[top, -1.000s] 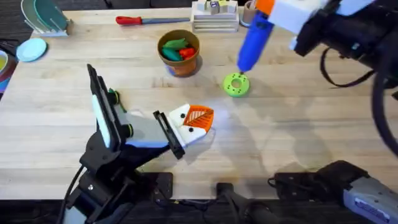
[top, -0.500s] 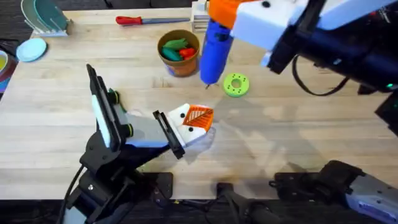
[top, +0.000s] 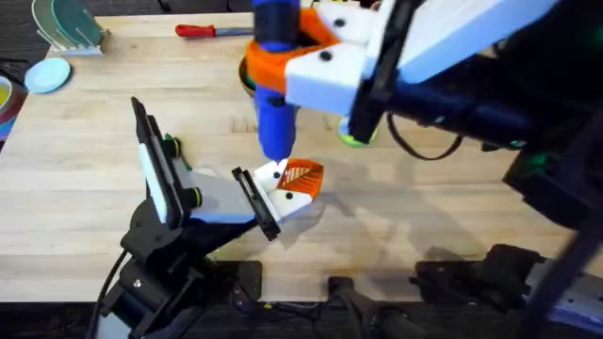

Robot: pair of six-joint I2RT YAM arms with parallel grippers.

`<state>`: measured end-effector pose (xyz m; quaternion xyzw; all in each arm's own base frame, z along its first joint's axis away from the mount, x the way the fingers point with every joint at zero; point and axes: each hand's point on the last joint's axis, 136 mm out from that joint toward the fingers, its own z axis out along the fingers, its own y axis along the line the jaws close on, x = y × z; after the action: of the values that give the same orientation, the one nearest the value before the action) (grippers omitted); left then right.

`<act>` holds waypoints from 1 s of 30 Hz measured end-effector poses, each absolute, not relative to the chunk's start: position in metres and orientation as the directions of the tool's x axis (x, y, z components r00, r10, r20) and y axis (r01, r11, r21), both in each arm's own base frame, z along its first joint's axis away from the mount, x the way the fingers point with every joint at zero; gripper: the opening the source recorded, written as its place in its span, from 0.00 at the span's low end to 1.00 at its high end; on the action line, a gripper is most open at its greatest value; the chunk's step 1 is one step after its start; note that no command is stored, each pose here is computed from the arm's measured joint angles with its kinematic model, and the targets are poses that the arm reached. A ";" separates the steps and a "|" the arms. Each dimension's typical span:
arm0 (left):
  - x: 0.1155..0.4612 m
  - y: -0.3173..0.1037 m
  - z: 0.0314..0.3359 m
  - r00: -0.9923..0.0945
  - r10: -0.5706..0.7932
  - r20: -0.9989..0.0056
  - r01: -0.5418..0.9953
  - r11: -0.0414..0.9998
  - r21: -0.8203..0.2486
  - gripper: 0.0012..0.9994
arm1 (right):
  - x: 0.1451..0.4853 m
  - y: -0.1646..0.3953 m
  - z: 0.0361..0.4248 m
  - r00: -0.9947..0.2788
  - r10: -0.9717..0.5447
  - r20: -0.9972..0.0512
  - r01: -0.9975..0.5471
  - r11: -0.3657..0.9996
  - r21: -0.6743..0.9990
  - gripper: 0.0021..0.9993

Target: Pick up the gripper from the table and insert it into the empty holder that is missing its gripper. Then pick up a screw, insert it into the mounting hole, and use the screwdriver to tighten it. Finally, clean up the table by picking up the vegetable and placing it into the bucket.

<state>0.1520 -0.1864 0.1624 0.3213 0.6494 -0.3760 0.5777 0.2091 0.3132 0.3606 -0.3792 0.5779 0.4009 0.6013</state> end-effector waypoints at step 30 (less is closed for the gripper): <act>0.152 -0.186 0.162 -0.128 -0.016 -0.992 0.851 0.511 -0.118 0.01 | 0.209 0.330 0.342 -0.026 0.013 -1.000 -0.939 0.344 0.029 0.02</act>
<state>0.1520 -0.1864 0.1620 0.3211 0.6501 -0.3761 0.5769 0.2095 0.3296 0.3419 -0.3959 0.5844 0.4141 0.5747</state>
